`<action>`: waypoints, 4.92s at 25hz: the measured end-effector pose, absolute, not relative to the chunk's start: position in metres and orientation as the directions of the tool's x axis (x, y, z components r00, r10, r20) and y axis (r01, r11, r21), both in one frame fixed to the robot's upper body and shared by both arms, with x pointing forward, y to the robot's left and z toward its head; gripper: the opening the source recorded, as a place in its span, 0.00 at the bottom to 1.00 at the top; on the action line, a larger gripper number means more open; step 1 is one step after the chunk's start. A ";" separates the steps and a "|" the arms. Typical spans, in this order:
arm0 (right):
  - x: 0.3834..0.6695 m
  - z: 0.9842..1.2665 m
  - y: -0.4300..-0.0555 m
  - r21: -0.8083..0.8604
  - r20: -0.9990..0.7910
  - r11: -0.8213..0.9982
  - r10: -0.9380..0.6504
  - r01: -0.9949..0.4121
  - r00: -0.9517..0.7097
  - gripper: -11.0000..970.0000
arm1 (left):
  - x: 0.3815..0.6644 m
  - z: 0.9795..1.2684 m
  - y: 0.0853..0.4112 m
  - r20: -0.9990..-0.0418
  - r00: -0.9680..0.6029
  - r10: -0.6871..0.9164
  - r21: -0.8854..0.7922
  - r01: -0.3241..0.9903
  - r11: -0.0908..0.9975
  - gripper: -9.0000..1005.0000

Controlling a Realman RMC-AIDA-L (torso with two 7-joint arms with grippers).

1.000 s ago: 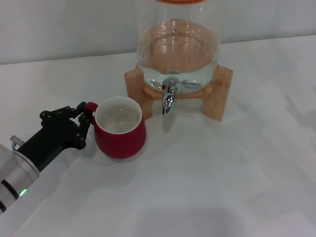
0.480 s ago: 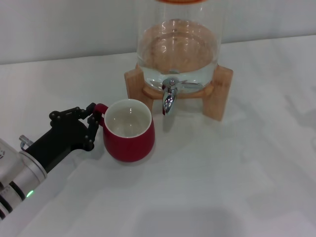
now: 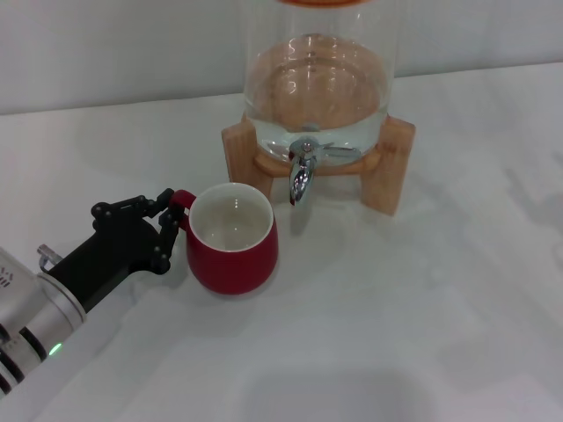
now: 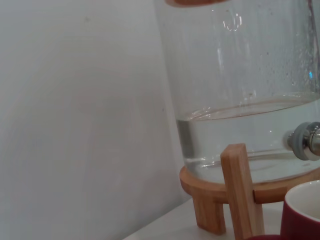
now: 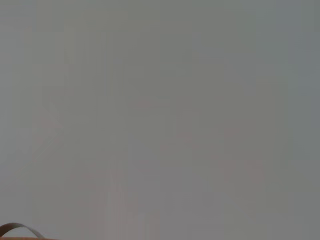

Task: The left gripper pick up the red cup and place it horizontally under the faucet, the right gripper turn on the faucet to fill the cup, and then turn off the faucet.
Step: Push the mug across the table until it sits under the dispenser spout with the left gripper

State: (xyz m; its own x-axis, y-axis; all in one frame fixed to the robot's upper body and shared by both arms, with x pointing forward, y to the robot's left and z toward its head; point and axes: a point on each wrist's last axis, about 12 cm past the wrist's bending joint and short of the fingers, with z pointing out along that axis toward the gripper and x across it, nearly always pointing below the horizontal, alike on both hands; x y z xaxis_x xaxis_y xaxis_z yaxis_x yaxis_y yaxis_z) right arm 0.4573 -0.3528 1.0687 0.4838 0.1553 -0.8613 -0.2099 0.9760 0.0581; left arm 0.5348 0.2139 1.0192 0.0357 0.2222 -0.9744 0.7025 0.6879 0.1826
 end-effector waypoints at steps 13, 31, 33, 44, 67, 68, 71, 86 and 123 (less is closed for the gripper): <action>0.460 1.068 -0.351 0.057 -0.868 0.975 0.155 -0.215 0.472 0.88 | 0.536 1.020 0.210 -0.973 0.046 0.227 0.190 0.718 0.670 0.11; 0.462 1.069 -0.354 0.067 -0.863 0.980 0.151 -0.186 0.481 0.88 | 0.538 1.023 0.204 -0.971 0.063 0.230 0.201 0.734 0.649 0.11; 0.463 1.069 -0.356 0.071 -0.865 0.982 0.147 -0.173 0.480 0.88 | 0.538 1.024 0.204 -0.972 0.064 0.228 0.201 0.734 0.649 0.11; 0.465 1.067 -0.360 0.081 -0.874 0.987 0.138 -0.139 0.466 0.88 | 0.538 1.024 0.203 -0.972 0.068 0.223 0.200 0.734 0.649 0.11; 0.466 1.068 -0.358 0.077 -0.874 0.985 0.141 -0.153 0.466 0.88 | 0.538 1.018 0.211 -0.978 -0.011 0.209 0.142 0.699 0.701 0.11; 0.466 1.068 -0.358 0.077 -0.874 0.985 0.141 -0.154 0.466 0.88 | 0.538 1.018 0.211 -0.978 -0.014 0.209 0.140 0.697 0.703 0.11; 0.466 1.068 -0.358 0.077 -0.874 0.985 0.141 -0.154 0.466 0.88 | 0.538 1.017 0.210 -0.978 -0.015 0.210 0.140 0.698 0.702 0.11; 0.466 1.067 -0.357 0.081 -0.873 0.984 0.147 -0.159 0.466 0.88 | 0.537 1.015 0.211 -0.968 -0.011 0.249 0.170 0.703 0.691 0.11; 0.470 1.069 -0.354 0.079 -0.871 0.982 0.153 -0.174 0.467 0.88 | 0.547 1.022 0.200 -0.966 0.015 0.259 0.189 0.723 0.665 0.11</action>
State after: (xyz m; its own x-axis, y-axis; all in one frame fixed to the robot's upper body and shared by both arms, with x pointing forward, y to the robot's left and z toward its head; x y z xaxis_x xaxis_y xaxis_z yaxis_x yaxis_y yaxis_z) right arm 0.4698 -0.3537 1.0688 0.4666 0.1532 -0.8711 -0.1742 0.9815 0.0793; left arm 0.5474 0.1995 1.0220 0.0152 0.2587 -0.9658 0.7227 0.6647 0.1894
